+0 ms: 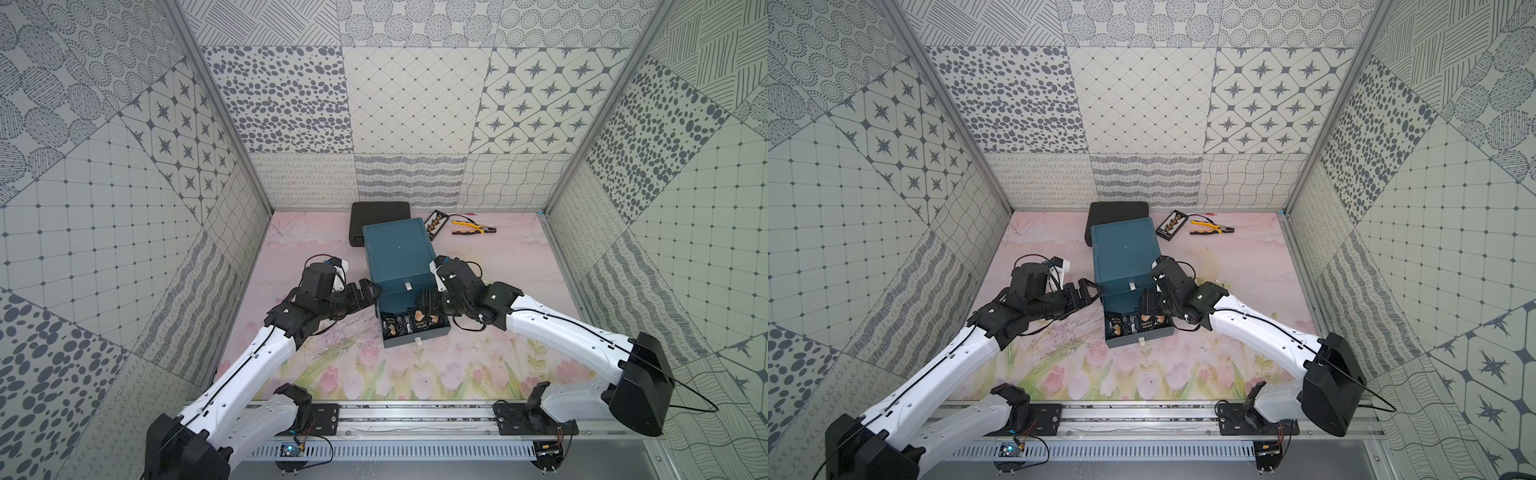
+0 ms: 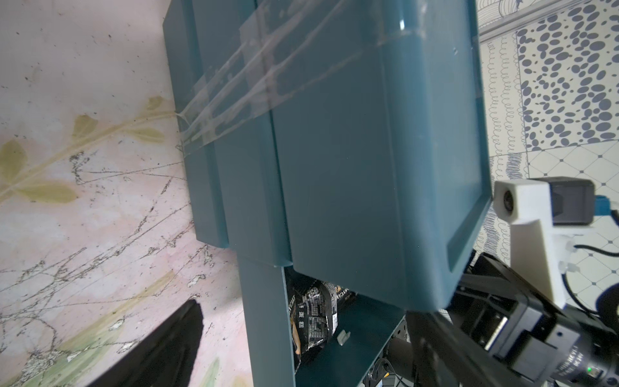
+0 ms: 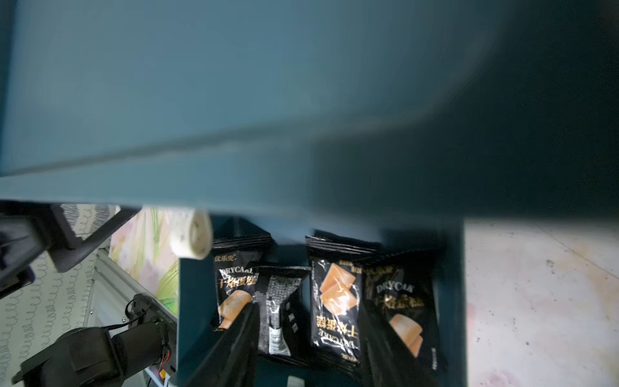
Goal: Take the cookies out of the drawer
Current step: Pick up the cookie from the drawer.
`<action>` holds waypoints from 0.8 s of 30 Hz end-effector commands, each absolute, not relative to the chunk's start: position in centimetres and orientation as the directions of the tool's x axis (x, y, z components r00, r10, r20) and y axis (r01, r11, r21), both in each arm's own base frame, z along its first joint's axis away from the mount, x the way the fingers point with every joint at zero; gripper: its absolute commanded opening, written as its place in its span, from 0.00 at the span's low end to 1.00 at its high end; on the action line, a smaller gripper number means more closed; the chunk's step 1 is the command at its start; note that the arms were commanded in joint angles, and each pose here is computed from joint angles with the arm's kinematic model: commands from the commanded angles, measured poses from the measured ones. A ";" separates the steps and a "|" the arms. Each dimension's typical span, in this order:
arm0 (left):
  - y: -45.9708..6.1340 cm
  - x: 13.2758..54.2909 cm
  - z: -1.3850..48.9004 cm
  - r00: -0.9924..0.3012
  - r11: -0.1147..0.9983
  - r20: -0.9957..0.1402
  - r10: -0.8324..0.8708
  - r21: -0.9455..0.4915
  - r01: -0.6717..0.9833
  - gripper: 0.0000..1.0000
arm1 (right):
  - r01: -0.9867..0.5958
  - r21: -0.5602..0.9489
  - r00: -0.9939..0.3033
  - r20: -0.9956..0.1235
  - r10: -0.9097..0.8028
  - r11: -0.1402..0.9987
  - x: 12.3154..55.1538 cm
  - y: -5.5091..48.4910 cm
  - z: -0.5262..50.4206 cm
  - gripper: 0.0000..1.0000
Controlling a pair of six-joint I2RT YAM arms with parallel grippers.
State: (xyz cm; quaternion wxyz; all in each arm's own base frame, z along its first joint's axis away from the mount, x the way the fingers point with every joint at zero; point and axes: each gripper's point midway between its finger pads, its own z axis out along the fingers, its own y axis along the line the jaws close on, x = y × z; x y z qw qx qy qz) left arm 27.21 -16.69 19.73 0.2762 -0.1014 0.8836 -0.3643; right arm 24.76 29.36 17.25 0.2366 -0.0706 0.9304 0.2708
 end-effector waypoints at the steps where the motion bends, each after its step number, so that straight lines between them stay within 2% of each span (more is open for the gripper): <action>1: -17.4 28.1 20.6 -0.816 0.694 -0.437 -0.379 -0.718 0.062 0.99 | -0.303 0.482 -0.887 -0.459 -0.058 0.822 24.1 31.2 16.8 0.52; 11: -18.3 28.9 21.0 -0.825 0.674 -0.431 -0.366 -0.734 0.085 0.99 | -0.317 0.461 -0.902 -0.417 -0.113 0.829 21.6 33.3 14.3 0.53; 24: -18.6 29.0 21.0 -0.828 0.678 -0.437 -0.350 -0.729 0.099 0.99 | -0.292 0.420 -0.888 -0.452 -0.081 0.859 20.4 32.0 14.5 0.55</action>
